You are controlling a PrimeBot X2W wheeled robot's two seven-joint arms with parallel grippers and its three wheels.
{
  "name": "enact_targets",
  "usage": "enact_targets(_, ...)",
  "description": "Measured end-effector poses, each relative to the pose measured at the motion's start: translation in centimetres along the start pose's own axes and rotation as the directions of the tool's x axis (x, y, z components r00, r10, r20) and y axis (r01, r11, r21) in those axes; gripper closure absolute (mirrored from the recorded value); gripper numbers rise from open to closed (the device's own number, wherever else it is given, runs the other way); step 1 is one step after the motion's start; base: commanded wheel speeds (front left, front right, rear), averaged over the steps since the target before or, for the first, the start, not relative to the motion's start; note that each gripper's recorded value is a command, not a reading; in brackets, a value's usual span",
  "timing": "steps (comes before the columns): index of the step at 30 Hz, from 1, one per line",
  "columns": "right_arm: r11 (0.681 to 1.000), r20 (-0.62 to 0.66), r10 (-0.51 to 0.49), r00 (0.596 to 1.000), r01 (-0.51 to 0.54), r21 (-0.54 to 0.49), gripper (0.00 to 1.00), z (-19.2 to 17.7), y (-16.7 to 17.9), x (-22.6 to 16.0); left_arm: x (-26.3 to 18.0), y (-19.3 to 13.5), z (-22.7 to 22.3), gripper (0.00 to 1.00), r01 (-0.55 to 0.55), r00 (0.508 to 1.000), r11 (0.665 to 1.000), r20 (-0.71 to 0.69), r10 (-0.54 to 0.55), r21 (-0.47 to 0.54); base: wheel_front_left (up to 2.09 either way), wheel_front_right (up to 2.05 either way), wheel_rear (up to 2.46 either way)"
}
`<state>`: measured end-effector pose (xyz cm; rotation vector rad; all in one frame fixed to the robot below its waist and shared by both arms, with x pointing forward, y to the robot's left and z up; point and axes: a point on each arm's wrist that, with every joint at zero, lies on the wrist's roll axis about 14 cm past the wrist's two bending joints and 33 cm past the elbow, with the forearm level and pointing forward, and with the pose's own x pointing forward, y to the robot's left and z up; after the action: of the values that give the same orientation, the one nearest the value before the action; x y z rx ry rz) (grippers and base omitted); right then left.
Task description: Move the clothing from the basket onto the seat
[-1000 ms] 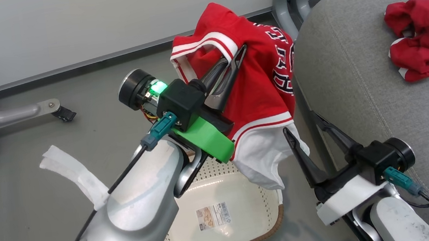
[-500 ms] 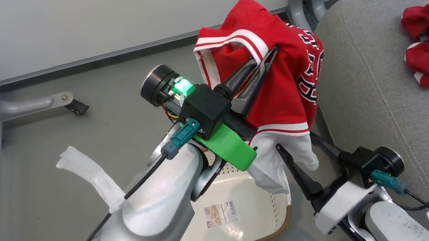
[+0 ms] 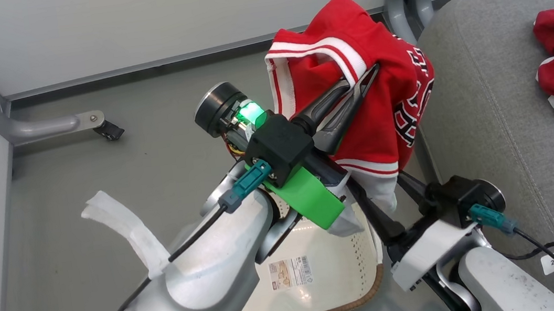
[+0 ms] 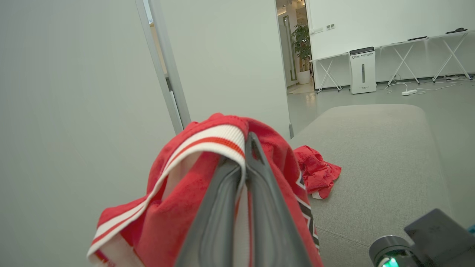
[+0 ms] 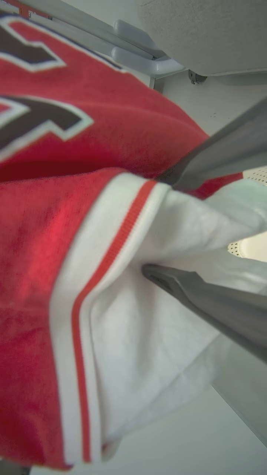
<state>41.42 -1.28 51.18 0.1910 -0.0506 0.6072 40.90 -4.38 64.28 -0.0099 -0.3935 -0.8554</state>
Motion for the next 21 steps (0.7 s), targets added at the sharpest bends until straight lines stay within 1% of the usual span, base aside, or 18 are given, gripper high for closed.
enact_targets(1, 1.0, 0.011, 0.001, 1.0, -0.001, 0.005, 1.0, 0.3, 0.0, 0.2, 0.0, 0.1, -0.1, 1.0, -0.002, 1.0, 1.0, -0.002, 0.002, -0.002, 0.0, 0.0, 0.0)
enact_targets(9, 1.0, 0.047, 0.01, 0.999, -0.01, 0.01, 1.0, 1.3, 0.1, 0.7, -0.4, 1.1, -1.5, 1.0, -0.027, 0.999, 1.0, -0.039, 0.027, -0.007, 0.0, 0.0, 0.0)
enact_targets(21, 1.0, 0.068, -0.002, 0.998, 0.002, 0.004, 1.0, 2.1, -0.1, 0.0, -0.2, 1.1, -2.0, 1.0, -0.025, 0.998, 1.0, -0.051, 0.024, -0.005, 0.0, 0.0, 0.0)
